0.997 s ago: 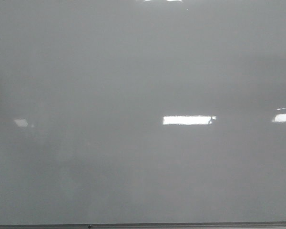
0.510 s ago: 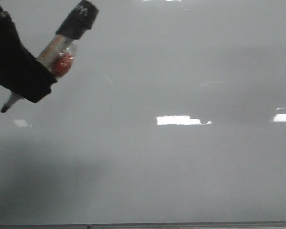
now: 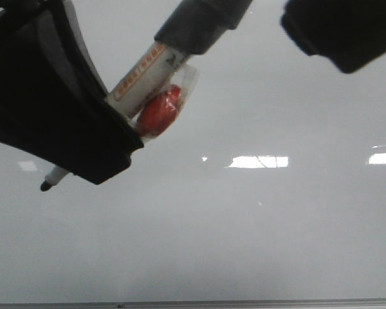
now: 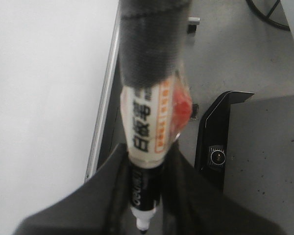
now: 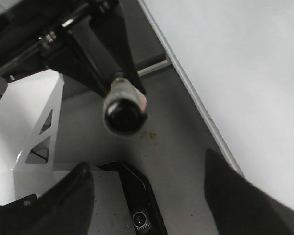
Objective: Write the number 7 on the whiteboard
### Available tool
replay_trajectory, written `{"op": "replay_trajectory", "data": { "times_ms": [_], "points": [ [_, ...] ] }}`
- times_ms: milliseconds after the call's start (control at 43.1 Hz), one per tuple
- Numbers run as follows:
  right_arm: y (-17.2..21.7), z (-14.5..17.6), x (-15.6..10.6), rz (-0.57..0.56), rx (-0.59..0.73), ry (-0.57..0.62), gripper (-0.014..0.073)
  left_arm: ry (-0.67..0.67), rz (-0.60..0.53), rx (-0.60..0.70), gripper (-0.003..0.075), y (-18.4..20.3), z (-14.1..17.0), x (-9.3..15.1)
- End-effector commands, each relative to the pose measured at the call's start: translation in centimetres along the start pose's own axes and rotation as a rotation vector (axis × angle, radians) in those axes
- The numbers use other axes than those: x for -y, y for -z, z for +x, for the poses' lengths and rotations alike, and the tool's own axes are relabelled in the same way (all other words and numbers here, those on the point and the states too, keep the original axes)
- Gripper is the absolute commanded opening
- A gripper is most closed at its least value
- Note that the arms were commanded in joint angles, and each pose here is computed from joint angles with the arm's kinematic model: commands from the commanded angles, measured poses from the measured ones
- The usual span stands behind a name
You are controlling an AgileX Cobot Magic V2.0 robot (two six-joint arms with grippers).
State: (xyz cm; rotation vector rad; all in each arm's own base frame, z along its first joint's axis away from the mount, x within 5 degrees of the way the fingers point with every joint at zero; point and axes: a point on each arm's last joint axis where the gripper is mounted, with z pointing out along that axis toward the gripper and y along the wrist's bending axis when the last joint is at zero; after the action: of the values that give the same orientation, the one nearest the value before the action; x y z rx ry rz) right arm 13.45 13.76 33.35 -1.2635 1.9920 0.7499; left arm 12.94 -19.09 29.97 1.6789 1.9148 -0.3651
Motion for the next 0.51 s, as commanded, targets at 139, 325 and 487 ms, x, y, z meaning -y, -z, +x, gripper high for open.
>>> {"op": "replay_trajectory", "data": {
  "times_ms": [139,325,487],
  "points": [
    [-2.0,-4.2,-0.5,-0.109,0.043,0.076,0.0507,-0.015,-0.048,0.108,0.007,1.4,-1.4,-0.2],
    [-3.5,-5.2,-0.1,-0.142,0.014,0.081,0.0493,-0.017,-0.054,0.117,0.007,1.4,-1.4,-0.3],
    [-3.8,-5.3,0.0,-0.15,0.008,0.078,0.0277,-0.043,-0.077,0.117,0.0071,1.7,-1.4,-0.4]
  ]
}}
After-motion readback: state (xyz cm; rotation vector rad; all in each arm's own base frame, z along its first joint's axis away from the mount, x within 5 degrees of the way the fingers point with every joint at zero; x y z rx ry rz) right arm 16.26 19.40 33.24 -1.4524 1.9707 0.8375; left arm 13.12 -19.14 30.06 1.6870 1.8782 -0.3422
